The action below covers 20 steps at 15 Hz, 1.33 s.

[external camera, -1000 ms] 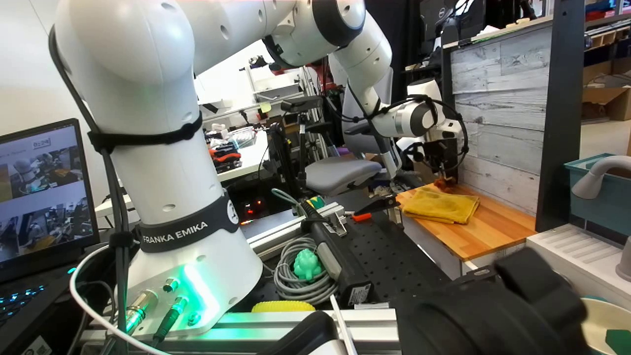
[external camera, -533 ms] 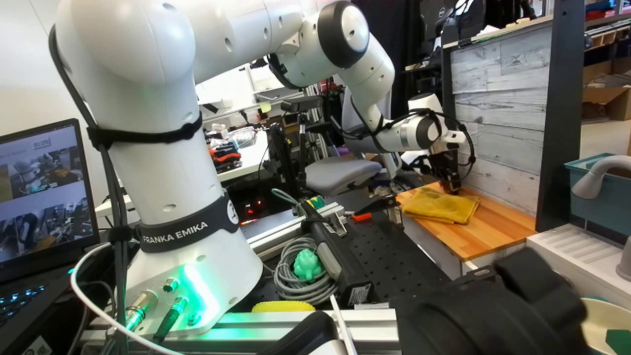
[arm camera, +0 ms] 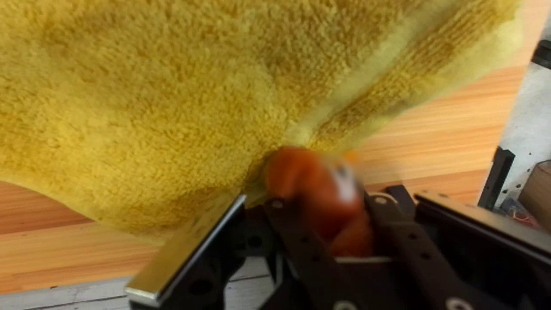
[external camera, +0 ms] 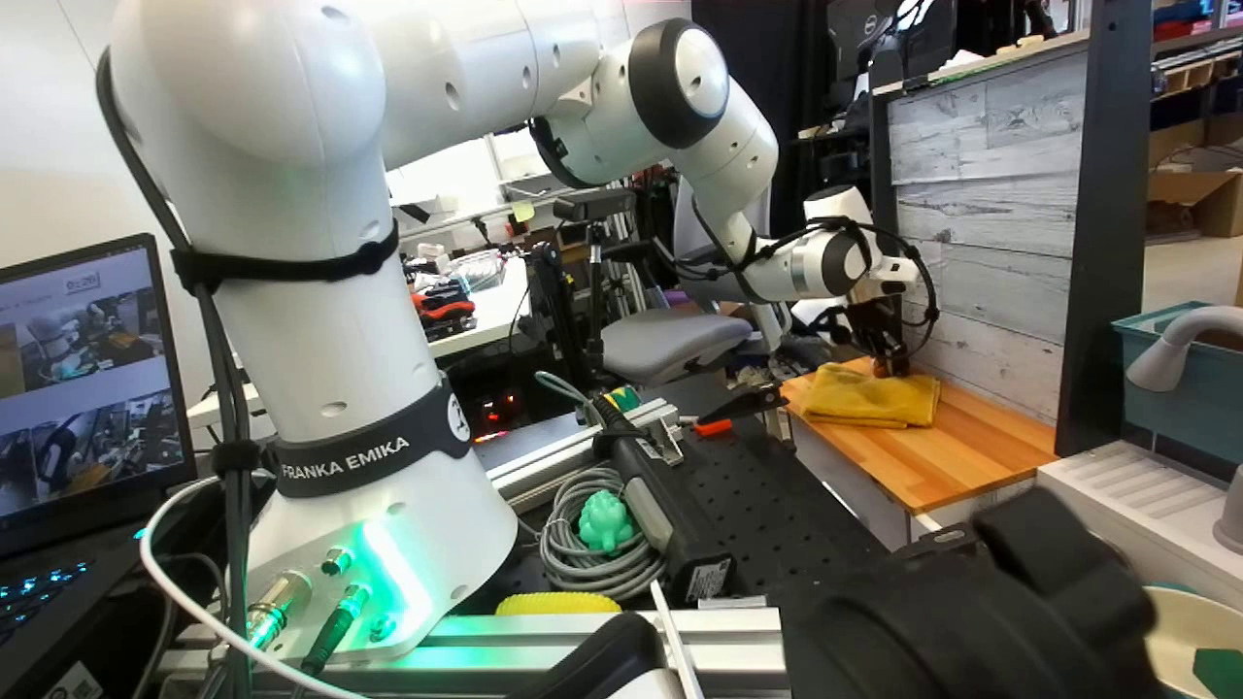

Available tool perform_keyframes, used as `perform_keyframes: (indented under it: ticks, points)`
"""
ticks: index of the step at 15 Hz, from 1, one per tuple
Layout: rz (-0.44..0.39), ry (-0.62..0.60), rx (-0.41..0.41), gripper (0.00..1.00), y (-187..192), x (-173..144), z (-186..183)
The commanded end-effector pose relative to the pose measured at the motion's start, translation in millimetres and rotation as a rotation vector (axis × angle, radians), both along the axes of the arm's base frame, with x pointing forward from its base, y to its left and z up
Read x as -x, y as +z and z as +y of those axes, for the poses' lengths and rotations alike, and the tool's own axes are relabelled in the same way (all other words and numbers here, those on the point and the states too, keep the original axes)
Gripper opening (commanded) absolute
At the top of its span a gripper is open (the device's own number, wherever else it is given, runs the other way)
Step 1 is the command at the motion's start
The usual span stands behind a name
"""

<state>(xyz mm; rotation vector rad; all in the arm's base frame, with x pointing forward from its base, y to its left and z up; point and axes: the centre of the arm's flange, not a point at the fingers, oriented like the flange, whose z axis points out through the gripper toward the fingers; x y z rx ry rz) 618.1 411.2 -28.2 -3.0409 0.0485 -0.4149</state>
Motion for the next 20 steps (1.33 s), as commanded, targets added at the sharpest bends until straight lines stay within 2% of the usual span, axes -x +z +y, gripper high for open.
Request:
perform_keyframes:
  ticks: [1,4,7,9,12,15,20]
  points:
    - [-0.019,0.015,0.055,0.04,19,14,-7]
    - [-0.019,0.023,0.084,0.03,46,25,-24]
    - [-0.026,-0.016,0.122,0.03,71,20,-50]
    - [0.019,-0.081,0.17,0.03,79,11,-80]
    - [0.099,-0.199,0.275,0.03,73,3,-140]
    - [0.206,-0.233,0.415,0.03,64,11,-188]
    - [0.265,-0.256,0.562,0.03,57,17,-244]
